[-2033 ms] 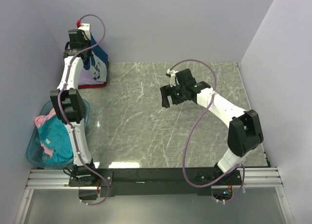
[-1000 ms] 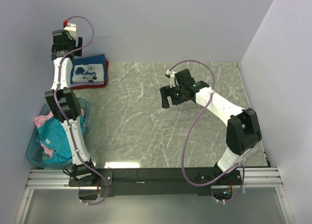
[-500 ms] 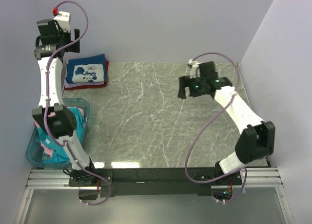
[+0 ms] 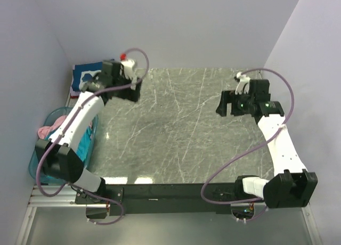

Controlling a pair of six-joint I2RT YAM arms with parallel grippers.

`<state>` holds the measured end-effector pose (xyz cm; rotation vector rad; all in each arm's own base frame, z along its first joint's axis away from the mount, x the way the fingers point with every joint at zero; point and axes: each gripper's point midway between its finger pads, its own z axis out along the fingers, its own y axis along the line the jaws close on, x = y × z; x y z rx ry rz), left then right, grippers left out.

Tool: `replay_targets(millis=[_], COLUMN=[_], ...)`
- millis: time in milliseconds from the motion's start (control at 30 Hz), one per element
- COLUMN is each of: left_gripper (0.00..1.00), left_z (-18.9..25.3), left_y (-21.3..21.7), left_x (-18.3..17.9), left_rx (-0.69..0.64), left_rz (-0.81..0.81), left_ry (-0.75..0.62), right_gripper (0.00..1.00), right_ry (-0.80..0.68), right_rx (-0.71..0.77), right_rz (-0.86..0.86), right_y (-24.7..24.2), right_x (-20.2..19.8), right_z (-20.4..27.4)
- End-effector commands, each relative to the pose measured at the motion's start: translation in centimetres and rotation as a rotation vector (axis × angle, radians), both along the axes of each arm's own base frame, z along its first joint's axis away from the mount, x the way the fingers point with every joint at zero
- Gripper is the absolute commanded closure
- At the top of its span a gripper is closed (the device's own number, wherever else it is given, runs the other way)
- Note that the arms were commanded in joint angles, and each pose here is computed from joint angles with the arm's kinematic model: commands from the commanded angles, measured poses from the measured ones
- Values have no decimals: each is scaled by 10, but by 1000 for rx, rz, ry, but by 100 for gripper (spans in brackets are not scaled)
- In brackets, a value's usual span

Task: Fold and stack the t-shirts
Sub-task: Reset both grippers

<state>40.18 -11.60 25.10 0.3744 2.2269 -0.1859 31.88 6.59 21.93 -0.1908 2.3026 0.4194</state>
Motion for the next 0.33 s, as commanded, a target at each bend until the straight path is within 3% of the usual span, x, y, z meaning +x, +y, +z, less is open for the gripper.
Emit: replay_targets(millis=[0, 133, 300], left_gripper=[1, 1, 1], left_z=[2, -31, -36], left_y=[-16, -12, -4], left_x=[-29, -72, -98], left_rx=[-70, -70, -86], left_rz=[-1, -39, -34], left_ry=[-19, 48, 29], right_gripper=[4, 4, 4], right_ry=[44, 93, 39], right_rx=[16, 59, 51], right_rz=[68, 110, 96], right_y=[7, 16, 14], right_x=[-29, -55, -65], right_z=[-16, -43, -38])
